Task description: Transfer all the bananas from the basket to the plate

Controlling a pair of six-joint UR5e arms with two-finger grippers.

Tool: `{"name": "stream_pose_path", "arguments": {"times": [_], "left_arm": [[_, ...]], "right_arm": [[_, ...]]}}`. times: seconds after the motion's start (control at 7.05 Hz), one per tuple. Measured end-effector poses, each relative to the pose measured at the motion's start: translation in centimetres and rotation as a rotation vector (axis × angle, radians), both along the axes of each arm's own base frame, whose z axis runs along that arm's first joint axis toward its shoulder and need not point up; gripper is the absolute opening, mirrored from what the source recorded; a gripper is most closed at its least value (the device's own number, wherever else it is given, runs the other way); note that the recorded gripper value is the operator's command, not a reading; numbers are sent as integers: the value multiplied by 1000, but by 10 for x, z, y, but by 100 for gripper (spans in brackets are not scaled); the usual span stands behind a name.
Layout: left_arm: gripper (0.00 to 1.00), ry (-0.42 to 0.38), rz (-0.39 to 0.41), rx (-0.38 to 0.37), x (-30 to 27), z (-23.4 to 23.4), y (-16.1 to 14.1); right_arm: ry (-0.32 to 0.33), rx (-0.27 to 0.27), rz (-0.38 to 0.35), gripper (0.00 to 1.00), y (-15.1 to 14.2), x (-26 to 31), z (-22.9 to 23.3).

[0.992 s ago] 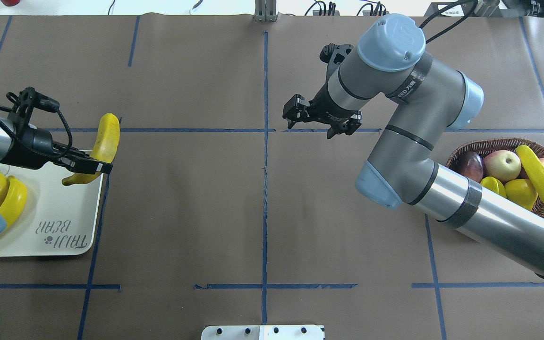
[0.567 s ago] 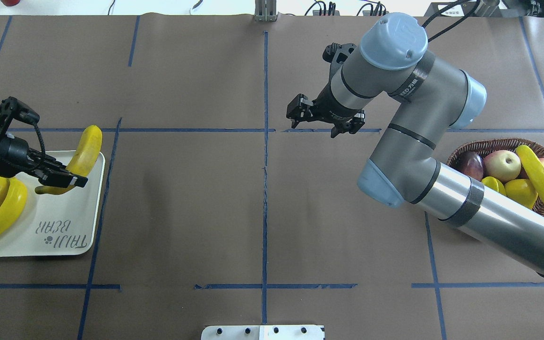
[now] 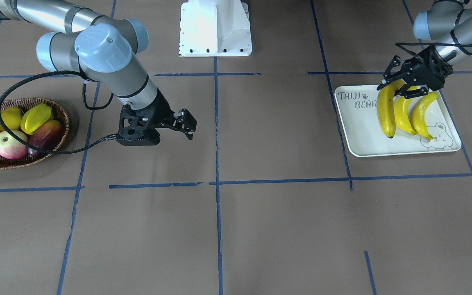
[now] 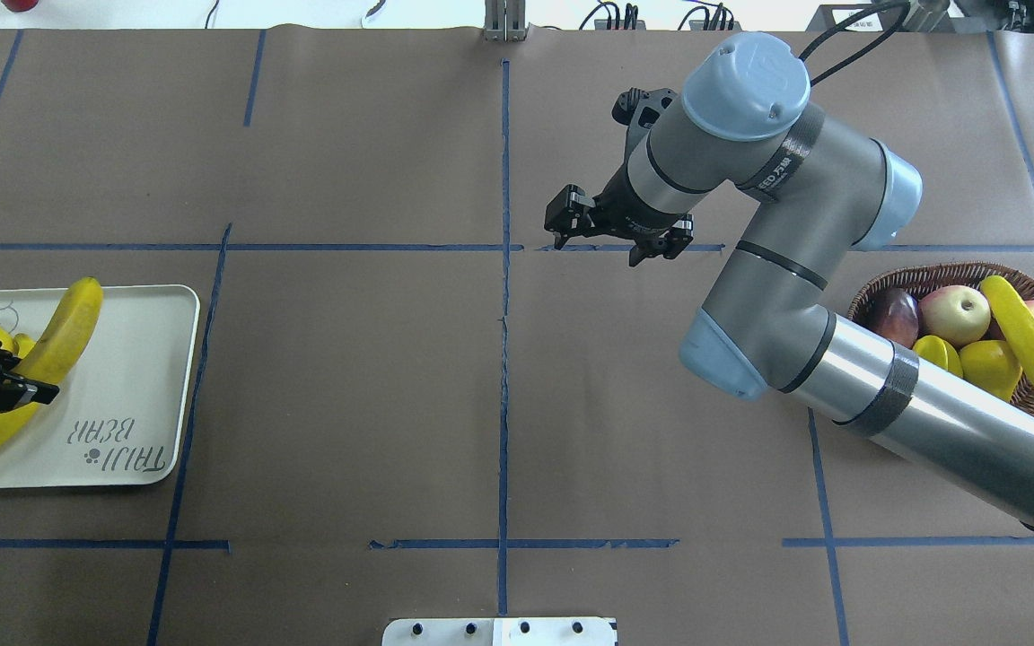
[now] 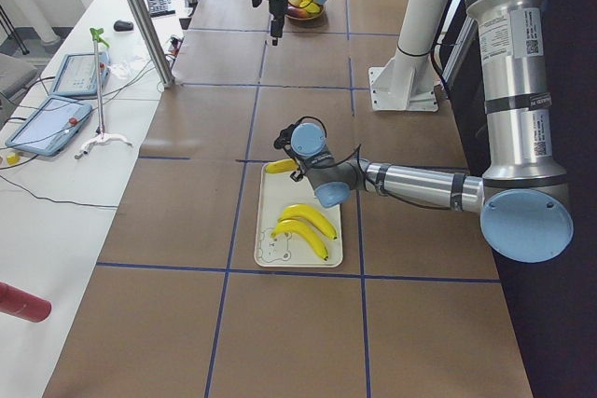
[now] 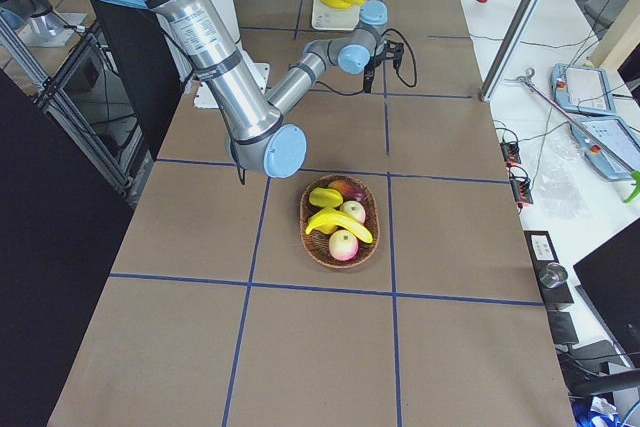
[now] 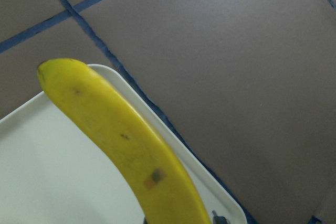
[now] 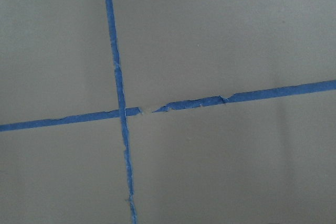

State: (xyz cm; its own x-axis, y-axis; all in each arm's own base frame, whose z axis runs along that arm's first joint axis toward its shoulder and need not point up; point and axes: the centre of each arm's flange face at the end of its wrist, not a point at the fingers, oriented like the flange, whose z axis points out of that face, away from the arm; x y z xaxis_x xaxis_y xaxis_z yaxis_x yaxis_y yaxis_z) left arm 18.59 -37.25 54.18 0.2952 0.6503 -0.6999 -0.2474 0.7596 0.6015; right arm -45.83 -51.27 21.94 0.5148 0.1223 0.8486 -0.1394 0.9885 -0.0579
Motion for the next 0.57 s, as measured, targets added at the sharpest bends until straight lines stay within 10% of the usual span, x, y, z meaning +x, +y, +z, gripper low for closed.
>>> {"name": "stream_pose_path", "arguments": {"times": [0.57], "left_arm": [[15, -38, -44, -134, -2, 24, 10]], "right_arm": [[3, 6, -7, 100, 7, -8, 1]]}}
